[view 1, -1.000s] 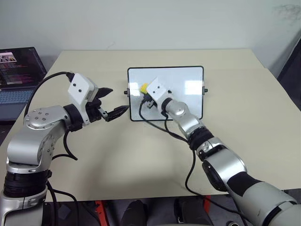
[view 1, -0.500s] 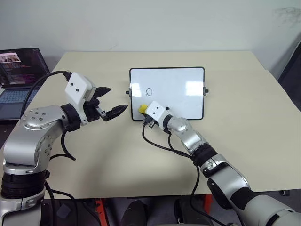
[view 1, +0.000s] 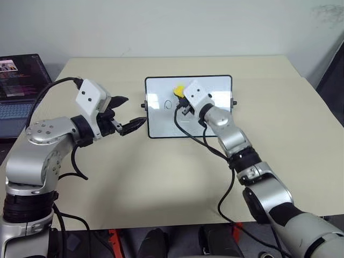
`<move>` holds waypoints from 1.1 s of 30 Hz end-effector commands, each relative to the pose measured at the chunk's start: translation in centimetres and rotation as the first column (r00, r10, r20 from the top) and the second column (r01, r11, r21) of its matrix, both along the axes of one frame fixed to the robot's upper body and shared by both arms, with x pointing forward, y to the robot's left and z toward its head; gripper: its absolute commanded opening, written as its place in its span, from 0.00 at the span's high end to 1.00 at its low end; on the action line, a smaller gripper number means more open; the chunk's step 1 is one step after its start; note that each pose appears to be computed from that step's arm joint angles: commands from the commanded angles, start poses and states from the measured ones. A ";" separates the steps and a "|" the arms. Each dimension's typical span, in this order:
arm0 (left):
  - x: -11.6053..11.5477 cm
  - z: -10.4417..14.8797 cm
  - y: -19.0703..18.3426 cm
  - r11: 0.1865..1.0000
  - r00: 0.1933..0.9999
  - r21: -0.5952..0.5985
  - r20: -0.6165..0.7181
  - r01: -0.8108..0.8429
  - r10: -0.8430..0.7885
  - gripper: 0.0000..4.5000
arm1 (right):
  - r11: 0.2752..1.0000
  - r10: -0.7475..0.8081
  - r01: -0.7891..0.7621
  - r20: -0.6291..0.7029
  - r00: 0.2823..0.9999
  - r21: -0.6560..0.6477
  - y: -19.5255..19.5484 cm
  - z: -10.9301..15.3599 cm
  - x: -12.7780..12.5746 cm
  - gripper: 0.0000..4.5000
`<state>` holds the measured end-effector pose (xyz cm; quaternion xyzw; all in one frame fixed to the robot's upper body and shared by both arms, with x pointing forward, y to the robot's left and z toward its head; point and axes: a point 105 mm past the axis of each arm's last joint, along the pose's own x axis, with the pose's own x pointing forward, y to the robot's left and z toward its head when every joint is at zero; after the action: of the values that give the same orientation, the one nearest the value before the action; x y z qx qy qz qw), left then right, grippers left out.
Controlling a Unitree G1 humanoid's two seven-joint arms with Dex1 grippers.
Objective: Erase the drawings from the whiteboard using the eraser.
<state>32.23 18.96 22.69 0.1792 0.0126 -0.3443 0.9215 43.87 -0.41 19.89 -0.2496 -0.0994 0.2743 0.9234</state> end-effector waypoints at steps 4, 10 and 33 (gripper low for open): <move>-0.4 1.4 -0.3 1.000 0.998 0.013 0.053 0.020 -0.021 0.00 | 0.999 -0.009 0.009 0.001 1.000 -0.035 1.1 0.0 0.9 0.73; -0.6 1.4 -0.2 1.000 0.999 0.015 0.052 0.013 -0.014 0.00 | 0.997 -0.005 0.003 -0.034 0.999 -0.077 1.9 -1.3 1.0 0.73; -0.9 1.4 0.1 1.000 0.999 0.012 0.052 -0.012 0.012 0.00 | 0.966 0.158 -0.184 -0.148 0.976 -0.183 3.6 -8.1 -3.1 0.73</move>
<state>31.66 19.01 22.71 0.1799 0.0162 -0.3398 0.9230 40.79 3.73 12.48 -0.3085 -0.0492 0.3778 0.8716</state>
